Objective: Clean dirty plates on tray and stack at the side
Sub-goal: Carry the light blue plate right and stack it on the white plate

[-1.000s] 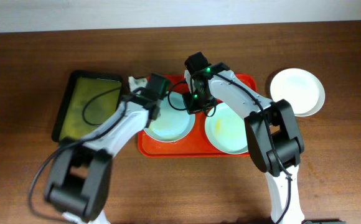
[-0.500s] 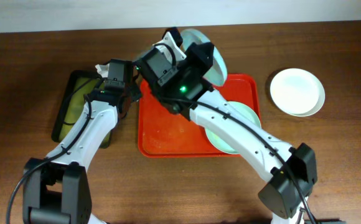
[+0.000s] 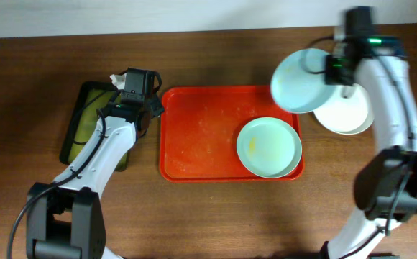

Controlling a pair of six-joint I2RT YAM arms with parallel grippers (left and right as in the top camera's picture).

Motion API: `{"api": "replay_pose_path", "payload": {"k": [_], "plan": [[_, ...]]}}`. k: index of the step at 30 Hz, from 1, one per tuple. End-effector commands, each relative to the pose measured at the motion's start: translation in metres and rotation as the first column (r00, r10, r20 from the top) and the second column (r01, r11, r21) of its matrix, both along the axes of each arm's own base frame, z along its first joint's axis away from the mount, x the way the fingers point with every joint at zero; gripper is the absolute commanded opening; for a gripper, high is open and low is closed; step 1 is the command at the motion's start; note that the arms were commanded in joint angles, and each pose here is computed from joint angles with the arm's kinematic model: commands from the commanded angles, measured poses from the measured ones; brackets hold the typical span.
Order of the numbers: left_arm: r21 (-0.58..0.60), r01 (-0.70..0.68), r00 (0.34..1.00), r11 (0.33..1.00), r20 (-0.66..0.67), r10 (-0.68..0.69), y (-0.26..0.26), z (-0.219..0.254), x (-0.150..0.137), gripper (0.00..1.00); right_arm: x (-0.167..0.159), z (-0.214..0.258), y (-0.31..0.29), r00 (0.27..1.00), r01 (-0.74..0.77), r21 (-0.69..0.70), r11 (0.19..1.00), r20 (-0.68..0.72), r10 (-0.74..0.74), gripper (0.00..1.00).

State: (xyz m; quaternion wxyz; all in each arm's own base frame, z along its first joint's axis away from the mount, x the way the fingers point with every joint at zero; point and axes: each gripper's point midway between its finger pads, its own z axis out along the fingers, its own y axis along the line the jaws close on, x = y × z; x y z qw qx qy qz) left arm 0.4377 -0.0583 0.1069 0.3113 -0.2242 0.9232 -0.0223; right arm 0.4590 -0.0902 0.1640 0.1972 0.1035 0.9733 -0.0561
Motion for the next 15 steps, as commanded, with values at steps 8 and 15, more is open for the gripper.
{"api": "replay_pose_path", "payload": {"k": [8, 15], "plan": [[-0.002, -0.013, 1.0, 1.0, 0.019, 0.013, 0.0, -0.001, 0.006, 0.0, -0.036, -0.066, -0.128, 0.946, 0.324, 0.231, 0.918, -0.056, -0.32, 0.1], [-0.004, -0.013, 1.0, 1.0, 0.026, 0.013, 0.0, 0.0, 0.007, 0.0, -0.025, -0.061, -0.022, 0.999, -0.021, 0.527, 0.849, -0.02, 0.037, 0.99]]}}
